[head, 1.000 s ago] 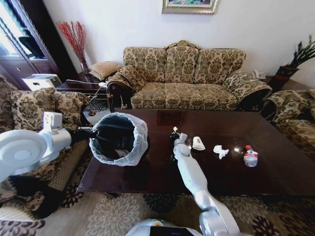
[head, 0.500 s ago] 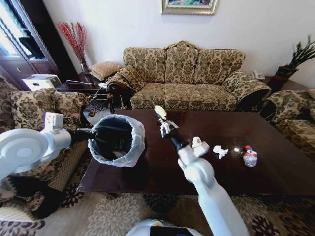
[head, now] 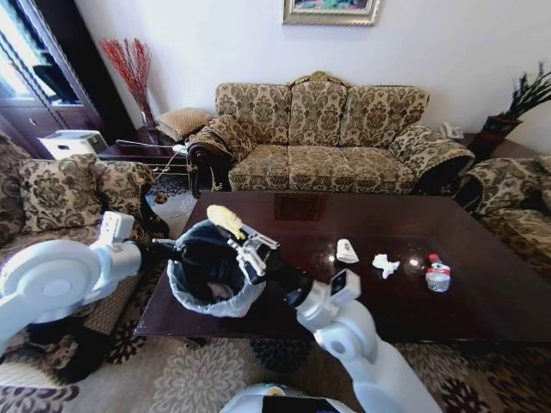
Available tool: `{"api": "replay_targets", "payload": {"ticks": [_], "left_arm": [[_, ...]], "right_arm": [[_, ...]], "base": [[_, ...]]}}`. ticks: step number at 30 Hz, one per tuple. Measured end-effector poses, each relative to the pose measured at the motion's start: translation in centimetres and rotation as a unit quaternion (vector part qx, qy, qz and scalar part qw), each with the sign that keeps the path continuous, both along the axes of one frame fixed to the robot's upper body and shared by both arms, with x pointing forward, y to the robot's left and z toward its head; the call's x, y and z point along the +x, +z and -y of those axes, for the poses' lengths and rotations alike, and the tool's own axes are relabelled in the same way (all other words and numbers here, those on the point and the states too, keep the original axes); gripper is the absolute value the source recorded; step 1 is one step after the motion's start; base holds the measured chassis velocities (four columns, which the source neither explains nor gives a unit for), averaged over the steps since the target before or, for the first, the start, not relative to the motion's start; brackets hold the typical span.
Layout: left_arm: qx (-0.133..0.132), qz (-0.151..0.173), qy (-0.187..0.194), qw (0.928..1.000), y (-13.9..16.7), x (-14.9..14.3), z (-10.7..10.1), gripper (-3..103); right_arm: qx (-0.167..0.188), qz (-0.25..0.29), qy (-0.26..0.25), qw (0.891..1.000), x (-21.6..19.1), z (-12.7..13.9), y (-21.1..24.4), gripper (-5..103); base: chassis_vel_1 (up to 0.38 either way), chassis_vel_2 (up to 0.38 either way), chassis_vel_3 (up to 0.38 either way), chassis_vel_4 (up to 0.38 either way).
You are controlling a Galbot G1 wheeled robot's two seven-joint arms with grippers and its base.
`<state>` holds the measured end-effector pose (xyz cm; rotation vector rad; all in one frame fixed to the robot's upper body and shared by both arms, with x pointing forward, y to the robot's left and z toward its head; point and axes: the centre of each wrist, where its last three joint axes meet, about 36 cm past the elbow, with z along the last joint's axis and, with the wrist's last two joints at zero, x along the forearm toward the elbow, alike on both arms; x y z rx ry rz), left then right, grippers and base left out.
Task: Move to the front of the table and place the trash on the table into the trash bin.
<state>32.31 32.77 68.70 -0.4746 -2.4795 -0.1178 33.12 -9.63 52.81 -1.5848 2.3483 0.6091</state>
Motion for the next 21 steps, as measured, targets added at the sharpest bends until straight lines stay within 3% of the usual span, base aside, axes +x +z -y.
{"api": "replay_targets", "payload": {"ticks": [2,5,6,7,9,11,12,14,15,16,17,19,20,21], "left_arm": [[-0.002,0.006,-0.008,0.9999,0.2,-0.5,0.5,0],[-0.002,0.009,-0.016,0.9998,0.3,-1.0,0.9,0],[-0.001,0.010,-0.017,0.9998,0.3,-1.1,1.0,0],[-0.001,0.010,-0.017,0.9998,0.3,-1.1,1.0,0],[-0.002,0.007,-0.021,0.9997,0.2,-1.3,1.3,0],[-0.003,0.005,-0.021,0.9998,0.1,-1.4,1.3,0],[-0.004,0.003,-0.020,0.9998,0.0,-1.4,1.2,0],[-0.005,0.002,-0.020,0.9998,0.0,-1.4,1.2,0],[-0.005,0.002,-0.021,0.9998,0.0,-1.3,1.2,0],[-0.004,0.002,-0.022,0.9997,0.1,-1.3,1.2,0],[-0.004,0.001,-0.025,0.9997,0.1,-1.3,1.3,0],[-0.003,0.001,-0.028,0.9996,0.3,-1.3,1.5,0],[0.000,0.001,-0.030,0.9995,0.5,-1.2,1.6,0],[0.004,0.001,-0.031,0.9995,0.5,-1.1,1.7,0]], "right_arm": [[-0.007,-0.006,0.002,1.000,0.2,-0.3,-0.5,33],[-0.009,-0.009,0.002,1.000,0.7,-0.8,-1.0,33],[-0.008,-0.008,-0.001,1.000,0.9,-1.1,-1.2,44],[-0.008,-0.008,-0.001,1.000,0.9,-1.1,-1.2,44],[-0.005,-0.004,-0.005,1.000,1.1,-1.4,-1.3,54],[-0.004,-0.003,-0.006,1.000,1.1,-1.4,-1.3,54],[-0.003,0.000,-0.006,1.000,1.1,-1.2,-1.3,65],[-0.004,0.004,-0.005,1.000,1.1,-0.9,-1.2,65],[-0.008,0.011,-0.003,1.000,1.1,-0.6,-1.1,77],[-0.011,0.019,0.000,1.000,1.0,-0.3,-1.0,77],[-0.015,0.027,0.001,1.000,0.9,0.0,-0.8,87],[-0.020,0.037,0.003,0.999,0.7,0.3,-0.4,87],[-0.031,0.058,0.009,0.998,0.3,1.1,0.4,97],[-0.040,0.073,0.010,0.996,0.2,1.7,1.0,97]], "base": [[0.000,0.000,0.000,0.000],[0.000,0.000,0.000,0.000],[0.000,0.000,0.000,0.000],[0.000,0.000,0.000,0.000],[0.000,0.000,0.000,0.000],[0.000,0.000,0.000,0.000],[0.000,0.000,0.000,0.000],[0.000,0.000,0.000,0.000],[0.000,0.000,0.000,0.000],[0.000,0.000,0.000,0.000],[0.000,0.000,0.000,0.000],[0.000,0.000,0.000,0.000],[0.000,0.000,0.000,0.000],[0.000,0.000,0.000,0.000]]}}
